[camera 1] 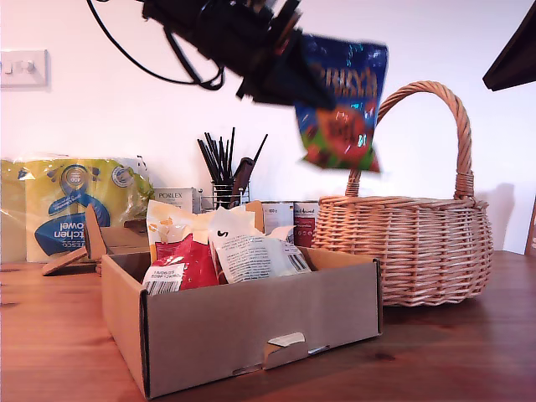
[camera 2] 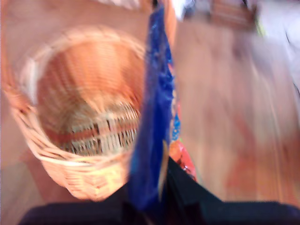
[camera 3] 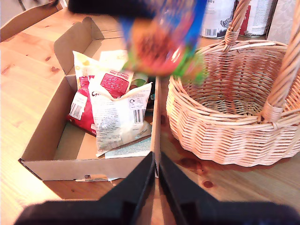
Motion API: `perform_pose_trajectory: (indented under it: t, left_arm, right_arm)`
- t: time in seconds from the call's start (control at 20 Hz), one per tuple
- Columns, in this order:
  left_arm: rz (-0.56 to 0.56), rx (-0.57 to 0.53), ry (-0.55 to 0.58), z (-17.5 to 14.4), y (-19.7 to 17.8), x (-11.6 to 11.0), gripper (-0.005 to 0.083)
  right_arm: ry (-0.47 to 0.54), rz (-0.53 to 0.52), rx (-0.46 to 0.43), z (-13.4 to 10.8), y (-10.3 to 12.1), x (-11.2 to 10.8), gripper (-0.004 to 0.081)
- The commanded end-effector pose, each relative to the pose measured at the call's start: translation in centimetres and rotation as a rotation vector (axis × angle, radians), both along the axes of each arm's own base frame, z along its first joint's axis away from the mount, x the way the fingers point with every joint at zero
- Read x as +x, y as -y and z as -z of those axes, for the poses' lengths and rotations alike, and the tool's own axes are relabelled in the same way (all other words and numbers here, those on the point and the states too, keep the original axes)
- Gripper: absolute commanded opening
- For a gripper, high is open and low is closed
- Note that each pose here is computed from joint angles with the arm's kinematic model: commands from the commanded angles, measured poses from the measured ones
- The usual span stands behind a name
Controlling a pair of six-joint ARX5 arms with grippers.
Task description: Move the bags of Easter eggs from the cardboard box on the left into the woven basket on the right side.
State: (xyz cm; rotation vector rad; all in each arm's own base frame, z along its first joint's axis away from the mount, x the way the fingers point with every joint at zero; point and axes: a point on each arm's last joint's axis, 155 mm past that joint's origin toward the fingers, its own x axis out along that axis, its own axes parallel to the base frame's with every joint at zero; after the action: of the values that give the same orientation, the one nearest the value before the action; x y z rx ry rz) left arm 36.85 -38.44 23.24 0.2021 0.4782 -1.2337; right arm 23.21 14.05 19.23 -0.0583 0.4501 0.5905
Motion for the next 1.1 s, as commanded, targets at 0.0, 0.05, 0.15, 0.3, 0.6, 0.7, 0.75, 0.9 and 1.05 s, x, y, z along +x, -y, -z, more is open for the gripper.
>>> perform_pose_trajectory:
  t: [0.0,0.05,0.15,0.3,0.6,0.7,0.75,0.9,1.05]
  left_arm:
    - [-0.046,-0.037,-0.015,0.3,0.5,1.4,-0.0024]
    - [-0.071,-0.050,-0.012,0.2,0.6,2.0,-0.0024]
    - [-0.100,-0.055,-0.009,0.8,0.9,2.9,-0.0024]
    - [-0.127,-0.092,-0.069,3.3,2.5,4.1,-0.0024]
    - [-0.185,-0.151,-0.198,7.1,5.4,4.7,-0.0024]
    - [-0.182,-0.115,-0.240,8.3,5.5,3.9,-0.0024]
    - [-0.176,-0.095,-0.255,8.8,5.6,3.4,-0.0024]
    - [-0.131,-0.083,-0.304,9.3,5.8,2.1,-0.0024]
    - [-0.141,-0.074,-0.329,9.6,5.6,1.9,0.0026]
  right_arm:
    - [0.013,-0.005,0.006,-0.5,-0.1,0.0,-0.0013]
    - [0.013,-0.005,0.006,-0.5,-0.1,0.0,-0.0013]
    - [0.015,-0.005,0.007,-0.6,-0.2,0.0,-0.0013]
    - [0.016,-0.005,0.007,-0.6,-0.2,0.0,-0.0013]
    - [0.015,-0.005,0.007,-0.6,-0.2,0.0,-0.0013]
    - [0.013,-0.005,0.006,-0.5,-0.1,0.0,-0.0013]
    - [0.014,-0.005,0.006,-0.5,-0.2,0.0,-0.0013]
    - [0.015,-0.005,0.007,-0.6,-0.2,0.0,-0.0013]
    - [0.017,-0.005,0.008,-0.6,-0.2,0.0,-0.0013]
